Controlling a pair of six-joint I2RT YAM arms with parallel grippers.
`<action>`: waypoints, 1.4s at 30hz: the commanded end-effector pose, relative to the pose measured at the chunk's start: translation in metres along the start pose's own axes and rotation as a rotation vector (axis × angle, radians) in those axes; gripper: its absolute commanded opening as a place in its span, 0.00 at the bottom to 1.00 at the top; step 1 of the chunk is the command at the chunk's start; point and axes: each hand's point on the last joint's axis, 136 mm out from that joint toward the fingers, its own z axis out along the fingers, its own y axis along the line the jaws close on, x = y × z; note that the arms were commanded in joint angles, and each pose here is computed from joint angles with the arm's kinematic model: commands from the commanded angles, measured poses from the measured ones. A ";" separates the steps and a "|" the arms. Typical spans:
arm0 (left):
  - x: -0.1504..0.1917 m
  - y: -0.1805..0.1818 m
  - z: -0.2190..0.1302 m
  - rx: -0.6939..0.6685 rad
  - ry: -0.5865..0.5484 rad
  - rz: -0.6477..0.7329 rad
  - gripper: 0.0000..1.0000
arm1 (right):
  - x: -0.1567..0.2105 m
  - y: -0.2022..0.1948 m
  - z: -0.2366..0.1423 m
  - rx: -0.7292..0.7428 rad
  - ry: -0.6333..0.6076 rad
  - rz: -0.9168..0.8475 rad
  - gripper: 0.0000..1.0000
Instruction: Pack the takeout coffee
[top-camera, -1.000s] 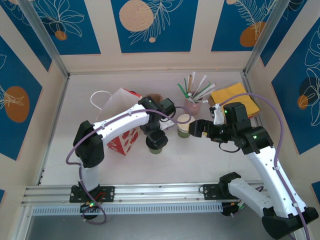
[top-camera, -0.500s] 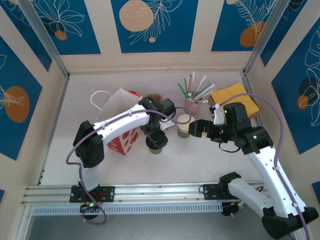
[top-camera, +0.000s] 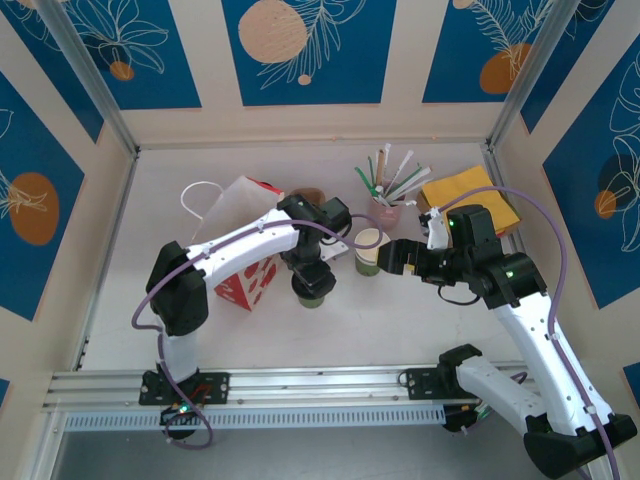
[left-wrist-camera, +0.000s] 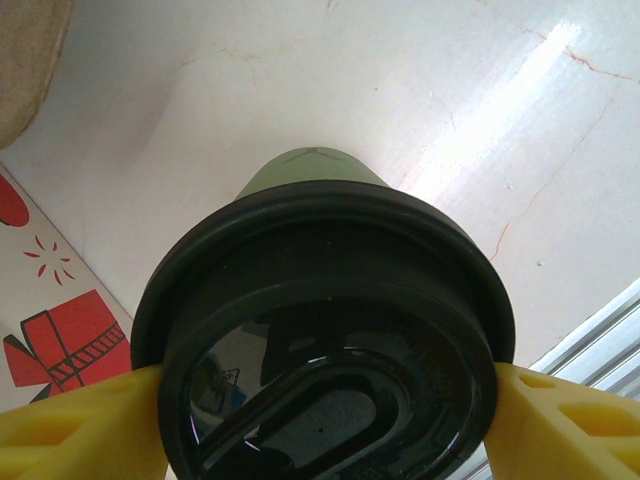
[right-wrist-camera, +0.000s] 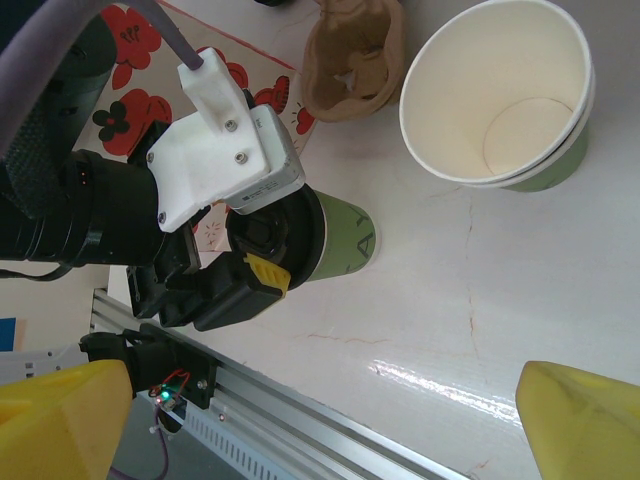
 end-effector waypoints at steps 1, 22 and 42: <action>0.012 0.006 0.010 -0.037 0.058 -0.011 0.75 | 0.004 0.000 -0.001 -0.009 0.008 -0.006 0.99; 0.001 0.010 -0.002 -0.063 -0.026 -0.042 0.75 | 0.005 0.000 0.000 -0.009 0.014 -0.006 0.99; 0.001 0.008 -0.004 -0.058 -0.044 -0.052 0.76 | 0.004 0.000 0.001 -0.008 0.015 -0.005 0.99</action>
